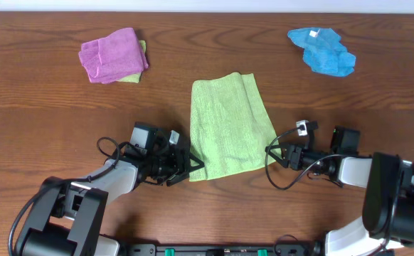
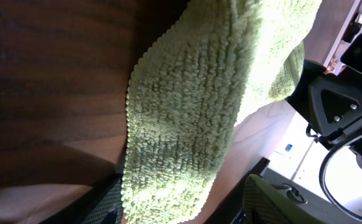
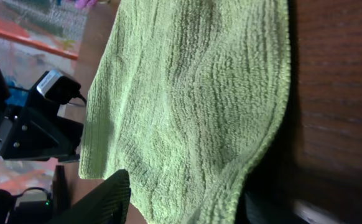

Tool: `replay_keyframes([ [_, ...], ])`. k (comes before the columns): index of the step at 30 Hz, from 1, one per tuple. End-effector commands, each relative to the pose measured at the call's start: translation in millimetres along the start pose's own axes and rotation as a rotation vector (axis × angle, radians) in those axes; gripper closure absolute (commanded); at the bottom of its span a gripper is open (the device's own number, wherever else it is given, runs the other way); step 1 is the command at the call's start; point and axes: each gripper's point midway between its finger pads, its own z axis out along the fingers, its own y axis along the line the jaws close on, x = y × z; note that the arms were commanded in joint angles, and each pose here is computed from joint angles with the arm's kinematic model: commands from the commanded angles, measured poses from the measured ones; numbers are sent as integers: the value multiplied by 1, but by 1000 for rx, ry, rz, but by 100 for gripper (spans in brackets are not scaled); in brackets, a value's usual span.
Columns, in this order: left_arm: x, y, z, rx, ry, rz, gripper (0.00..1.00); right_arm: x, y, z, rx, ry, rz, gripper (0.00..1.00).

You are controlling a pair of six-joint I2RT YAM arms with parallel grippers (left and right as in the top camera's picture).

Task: Fold the cloth
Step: 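Grasp the near corners with both grippers and lift them, then lift the green cloth high and carry it forward with both grippers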

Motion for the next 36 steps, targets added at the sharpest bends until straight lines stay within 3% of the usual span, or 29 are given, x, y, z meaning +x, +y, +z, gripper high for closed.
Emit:
replay_keyframes([
  [1, 4, 13, 3, -38, 1, -38, 41, 22, -25, 5, 125, 48, 96, 56],
  [4, 3, 14, 3, -42, -3, -38, 57, 23, -25, 5, 125, 48, 97, 70],
  [8, 2, 14, 3, -43, -8, -34, 84, 22, -25, 5, 125, 46, 110, 97],
  [10, 0, 12, 3, -36, -17, -23, 94, 20, -25, 5, 125, 43, 116, 99],
  [23, -30, -31, -2, 88, -92, 77, 94, -38, 7, 4, -35, -19, 101, 99],
  [36, -63, -106, -20, 203, -121, 219, 94, -92, 61, 11, -128, -34, -7, 99],
])
